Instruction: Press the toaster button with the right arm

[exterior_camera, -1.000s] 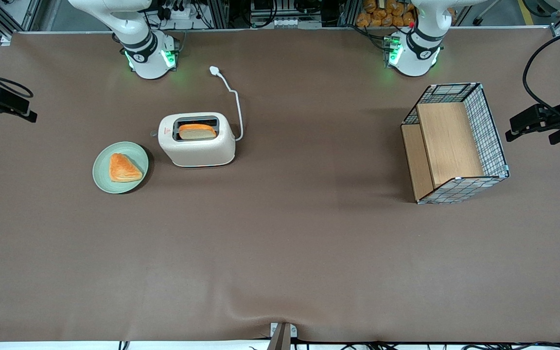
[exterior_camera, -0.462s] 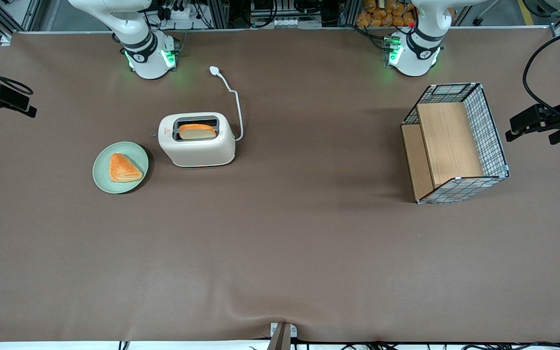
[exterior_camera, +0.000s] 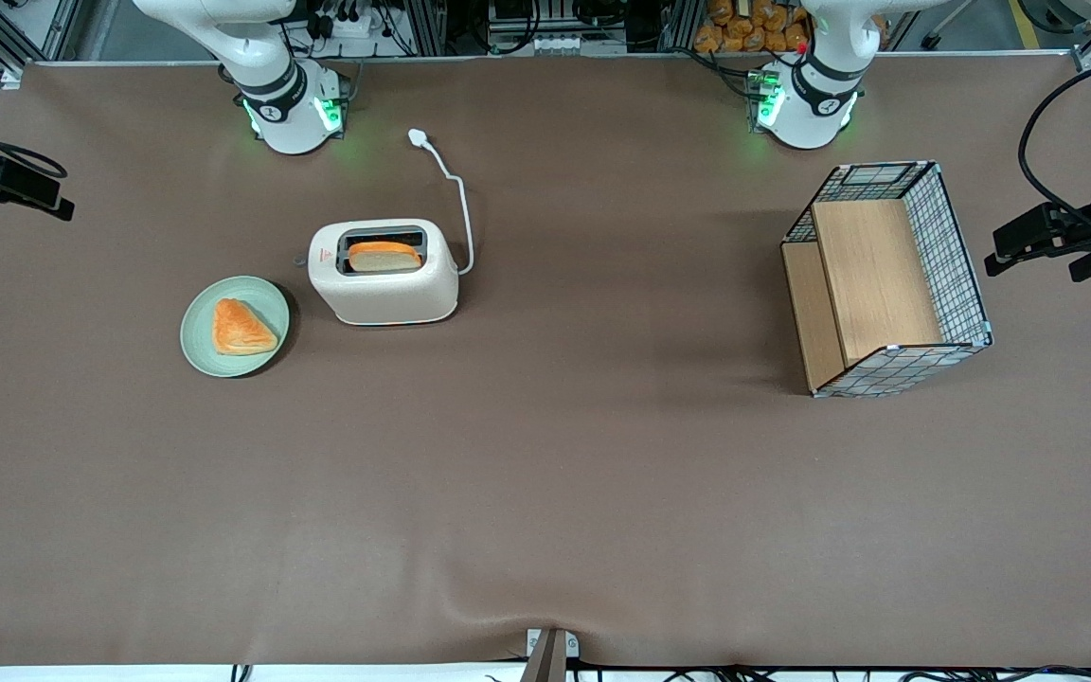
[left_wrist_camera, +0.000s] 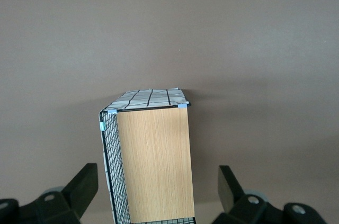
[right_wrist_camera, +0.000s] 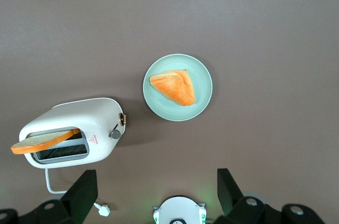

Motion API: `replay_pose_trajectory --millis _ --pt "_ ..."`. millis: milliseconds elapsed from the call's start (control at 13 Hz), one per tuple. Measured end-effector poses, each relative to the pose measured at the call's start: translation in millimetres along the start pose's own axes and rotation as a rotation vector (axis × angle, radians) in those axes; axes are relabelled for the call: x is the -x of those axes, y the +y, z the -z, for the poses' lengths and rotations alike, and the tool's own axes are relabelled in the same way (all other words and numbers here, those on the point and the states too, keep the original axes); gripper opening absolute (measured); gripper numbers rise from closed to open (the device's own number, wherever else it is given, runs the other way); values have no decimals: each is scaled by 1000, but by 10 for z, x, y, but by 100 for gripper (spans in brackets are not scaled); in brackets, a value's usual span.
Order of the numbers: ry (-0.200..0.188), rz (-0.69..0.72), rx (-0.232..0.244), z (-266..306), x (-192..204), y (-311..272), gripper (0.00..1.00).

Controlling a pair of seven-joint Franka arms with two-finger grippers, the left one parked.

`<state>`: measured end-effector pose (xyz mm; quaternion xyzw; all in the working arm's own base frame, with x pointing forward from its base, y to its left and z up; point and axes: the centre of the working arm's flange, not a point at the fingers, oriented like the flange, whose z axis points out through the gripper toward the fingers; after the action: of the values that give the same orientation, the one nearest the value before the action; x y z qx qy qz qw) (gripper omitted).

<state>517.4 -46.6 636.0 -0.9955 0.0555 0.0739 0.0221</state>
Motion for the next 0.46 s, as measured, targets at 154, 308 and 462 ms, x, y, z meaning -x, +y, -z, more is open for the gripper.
replay_pose_trajectory --millis 154,308,462 --pt "-1 2 0 2 2 -9 100" --pt "-3 3 1 0 5 -18 100" --pt "-4 6 1 -1 6 -35 100"
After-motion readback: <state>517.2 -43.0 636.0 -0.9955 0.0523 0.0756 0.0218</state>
